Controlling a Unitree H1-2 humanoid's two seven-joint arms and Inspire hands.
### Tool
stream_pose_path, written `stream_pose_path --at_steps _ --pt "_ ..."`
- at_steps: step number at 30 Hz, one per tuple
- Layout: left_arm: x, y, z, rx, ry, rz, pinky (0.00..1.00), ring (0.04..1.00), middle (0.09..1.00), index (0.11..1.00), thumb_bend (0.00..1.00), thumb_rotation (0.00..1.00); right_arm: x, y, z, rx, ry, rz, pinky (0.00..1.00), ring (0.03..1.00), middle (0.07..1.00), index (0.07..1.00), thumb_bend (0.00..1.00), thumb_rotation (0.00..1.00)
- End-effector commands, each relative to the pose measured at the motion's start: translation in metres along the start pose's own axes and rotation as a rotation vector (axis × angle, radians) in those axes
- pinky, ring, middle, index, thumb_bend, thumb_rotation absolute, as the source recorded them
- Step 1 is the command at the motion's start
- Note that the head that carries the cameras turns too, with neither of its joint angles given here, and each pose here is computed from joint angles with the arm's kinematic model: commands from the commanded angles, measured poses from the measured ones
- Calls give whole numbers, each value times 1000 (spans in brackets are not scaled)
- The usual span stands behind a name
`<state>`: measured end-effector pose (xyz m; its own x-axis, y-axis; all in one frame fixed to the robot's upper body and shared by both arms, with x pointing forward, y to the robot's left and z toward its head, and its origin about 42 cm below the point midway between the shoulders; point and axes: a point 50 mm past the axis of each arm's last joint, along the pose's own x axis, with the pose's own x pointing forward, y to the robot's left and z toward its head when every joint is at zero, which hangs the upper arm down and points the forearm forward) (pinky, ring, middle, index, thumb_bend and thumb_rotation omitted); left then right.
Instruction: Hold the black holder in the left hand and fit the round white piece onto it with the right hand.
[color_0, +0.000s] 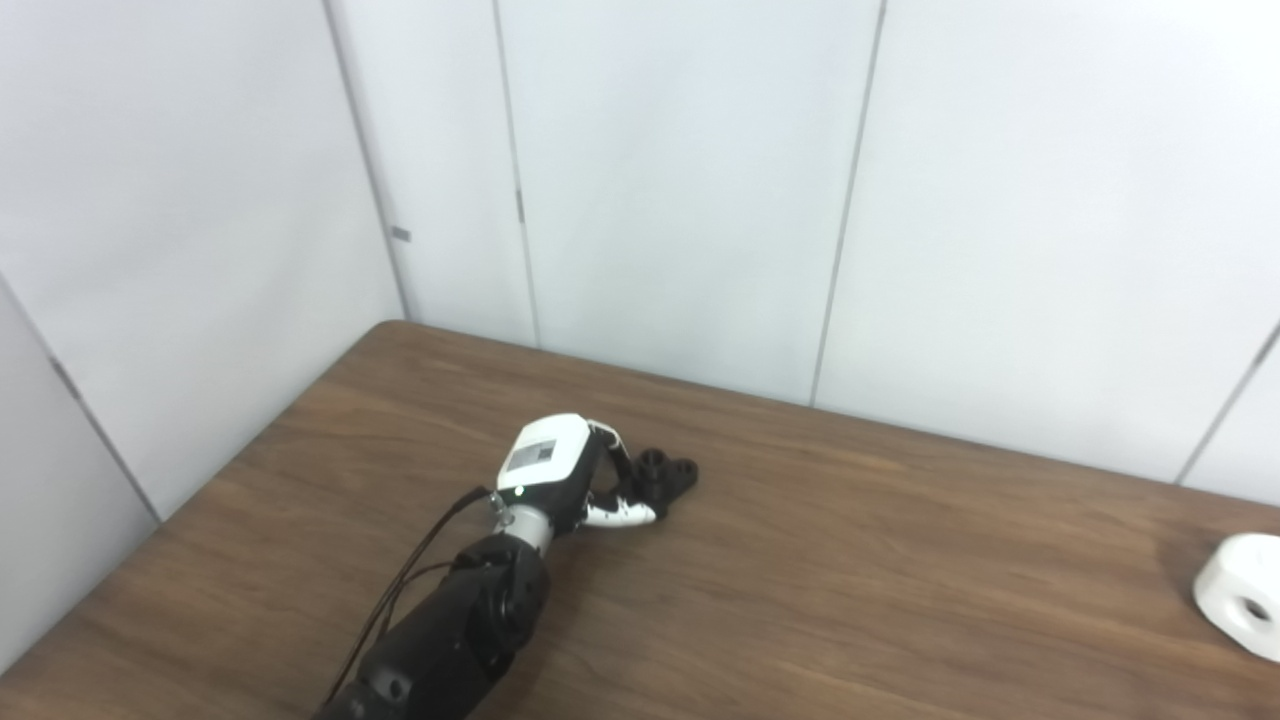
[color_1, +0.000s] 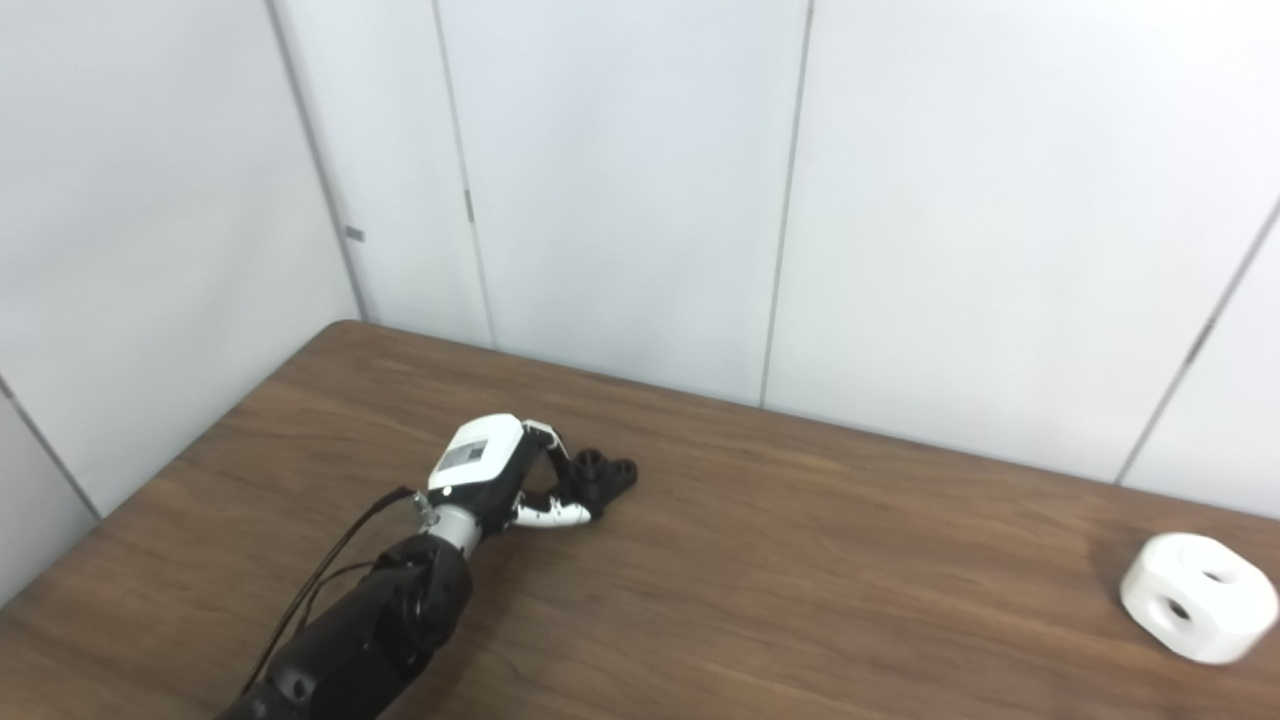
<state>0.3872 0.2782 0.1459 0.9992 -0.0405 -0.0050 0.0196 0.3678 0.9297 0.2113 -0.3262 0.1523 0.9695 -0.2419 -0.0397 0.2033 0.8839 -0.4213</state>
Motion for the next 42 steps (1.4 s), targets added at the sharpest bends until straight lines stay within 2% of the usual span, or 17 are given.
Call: stream_pose_path --at_steps 1,4,8,13,15,18,21,23,27,36,38,42 --pt "-5 -12 21 -5 -103 -73 884 856 800 479 519 51 -1 3 3 -1 -8 10 594 758 829 826 475 571" --pt "-9 -15 32 -12 -171 -98 887 860 806 480 519 50 -1 7 8 2 -23 3 602 766 833 819 466 537" --pt "-17 -20 48 -10 -278 -144 929 873 816 480 519 51 0 12 7 21 -43 -11 602 757 820 801 501 535" --pt "-26 -27 65 -14 -375 -209 982 897 834 480 519 52 -2 18 16 7 -46 -37 611 752 802 783 465 458" --pt "-30 -30 71 -17 -408 -231 982 905 840 480 518 53 -3 20 18 12 -48 -42 631 770 812 777 478 460" --pt "-35 -32 79 -24 -462 -244 998 908 838 480 518 52 -1 22 18 44 -59 -43 586 796 858 784 515 418" --pt "-40 -36 84 -18 -520 -251 1000 909 837 480 518 53 1 22 14 77 -65 -33 575 774 847 778 545 404" --pt "-42 -39 88 -11 -552 -249 963 900 831 480 518 53 2 22 10 107 -71 -26 572 753 835 774 594 438" --pt "-49 -42 94 5 -576 -270 980 909 837 480 517 54 2 23 5 141 -99 -27 582 758 829 764 634 461" --pt "-58 -54 96 -3 -591 -264 981 904 827 481 518 51 -1 28 5 117 -140 -52 513 696 783 757 599 404" --pt "-59 -57 94 -1 -587 -260 975 901 827 481 518 51 -1 30 5 115 -145 -60 513 695 782 756 604 423" --pt "-61 -61 90 -3 -583 -256 961 900 832 481 516 53 -1 28 6 89 -166 -89 563 733 803 765 601 396"
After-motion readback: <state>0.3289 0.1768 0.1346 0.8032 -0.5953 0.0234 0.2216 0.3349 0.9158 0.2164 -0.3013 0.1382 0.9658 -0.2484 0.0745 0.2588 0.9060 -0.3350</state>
